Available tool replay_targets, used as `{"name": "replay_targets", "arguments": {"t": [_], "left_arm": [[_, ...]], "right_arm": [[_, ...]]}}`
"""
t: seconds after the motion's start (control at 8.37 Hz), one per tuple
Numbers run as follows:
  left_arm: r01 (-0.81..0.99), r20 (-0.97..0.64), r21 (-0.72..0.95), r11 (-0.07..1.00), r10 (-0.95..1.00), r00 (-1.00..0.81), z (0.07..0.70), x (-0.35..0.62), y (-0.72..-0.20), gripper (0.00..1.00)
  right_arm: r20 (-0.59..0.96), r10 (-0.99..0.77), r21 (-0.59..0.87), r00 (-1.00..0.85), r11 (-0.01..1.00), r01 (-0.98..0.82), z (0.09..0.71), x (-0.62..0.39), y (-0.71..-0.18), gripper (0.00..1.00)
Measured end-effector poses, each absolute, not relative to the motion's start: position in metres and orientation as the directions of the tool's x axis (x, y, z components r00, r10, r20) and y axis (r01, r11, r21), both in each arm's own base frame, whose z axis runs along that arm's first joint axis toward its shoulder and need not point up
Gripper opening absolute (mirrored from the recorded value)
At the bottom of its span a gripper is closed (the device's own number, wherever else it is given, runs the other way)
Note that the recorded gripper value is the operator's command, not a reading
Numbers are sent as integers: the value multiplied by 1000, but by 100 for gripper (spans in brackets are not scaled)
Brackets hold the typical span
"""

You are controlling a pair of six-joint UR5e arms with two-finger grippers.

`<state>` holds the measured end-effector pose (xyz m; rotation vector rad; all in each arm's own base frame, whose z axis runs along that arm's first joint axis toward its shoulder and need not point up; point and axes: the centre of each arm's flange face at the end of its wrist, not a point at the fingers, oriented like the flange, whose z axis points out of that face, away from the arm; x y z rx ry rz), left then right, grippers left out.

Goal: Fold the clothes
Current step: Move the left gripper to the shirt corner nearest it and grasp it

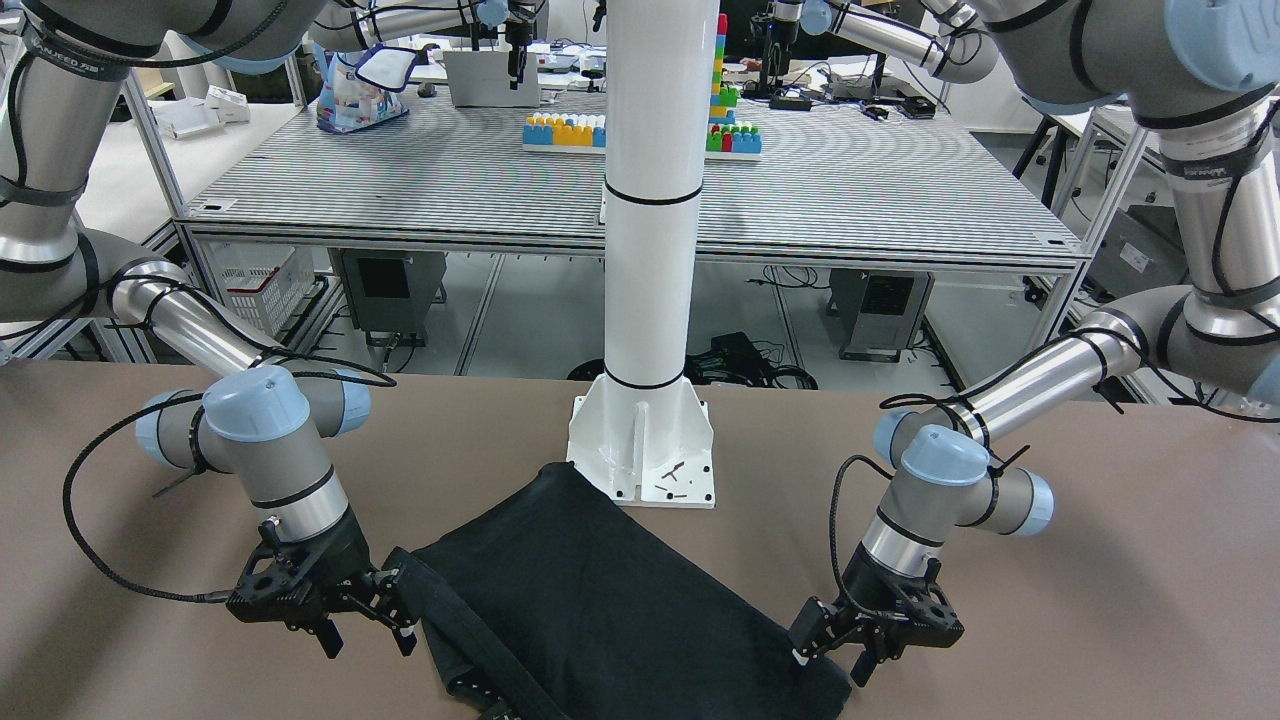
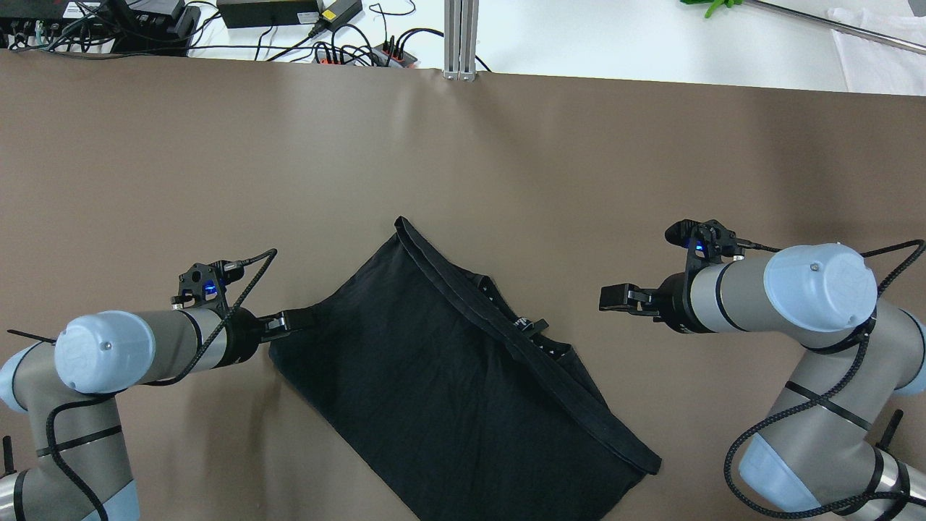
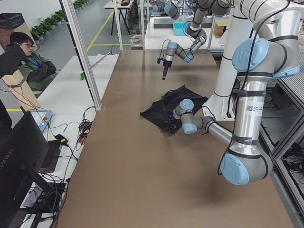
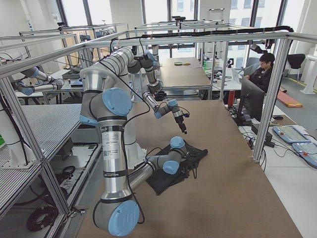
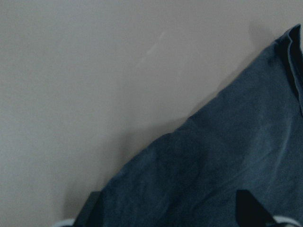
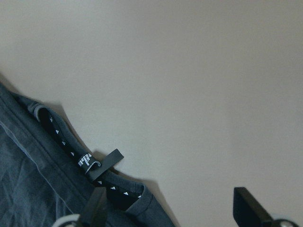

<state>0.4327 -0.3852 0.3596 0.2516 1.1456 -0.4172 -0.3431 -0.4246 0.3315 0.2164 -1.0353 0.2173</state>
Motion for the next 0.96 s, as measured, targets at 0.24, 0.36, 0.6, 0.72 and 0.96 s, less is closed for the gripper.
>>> {"name": "replay_targets", "arguments": {"t": [0.24, 0.36, 0.6, 0.72, 0.96], "left_arm": [[446, -915, -17, 895, -194, 354, 364, 444, -374, 100], [446, -912, -17, 895, -196, 359, 371, 448, -373, 100], [442, -919, -16, 897, -188, 347, 390, 456, -374, 51], [441, -922, -16, 897, -184, 340, 394, 458, -374, 2], [442, -925, -18, 897, -183, 334, 395, 460, -375, 0]], "right_arm": [[866, 76, 78, 494, 956, -284, 332, -343, -425, 94], [866, 76, 79, 494, 955, -285, 331, -343, -425, 94], [866, 76, 79, 494, 955, -285, 331, -343, -425, 94], [866, 76, 79, 494, 955, -285, 331, -343, -425, 94], [866, 76, 79, 495, 955, -285, 331, -343, -425, 94]]}}
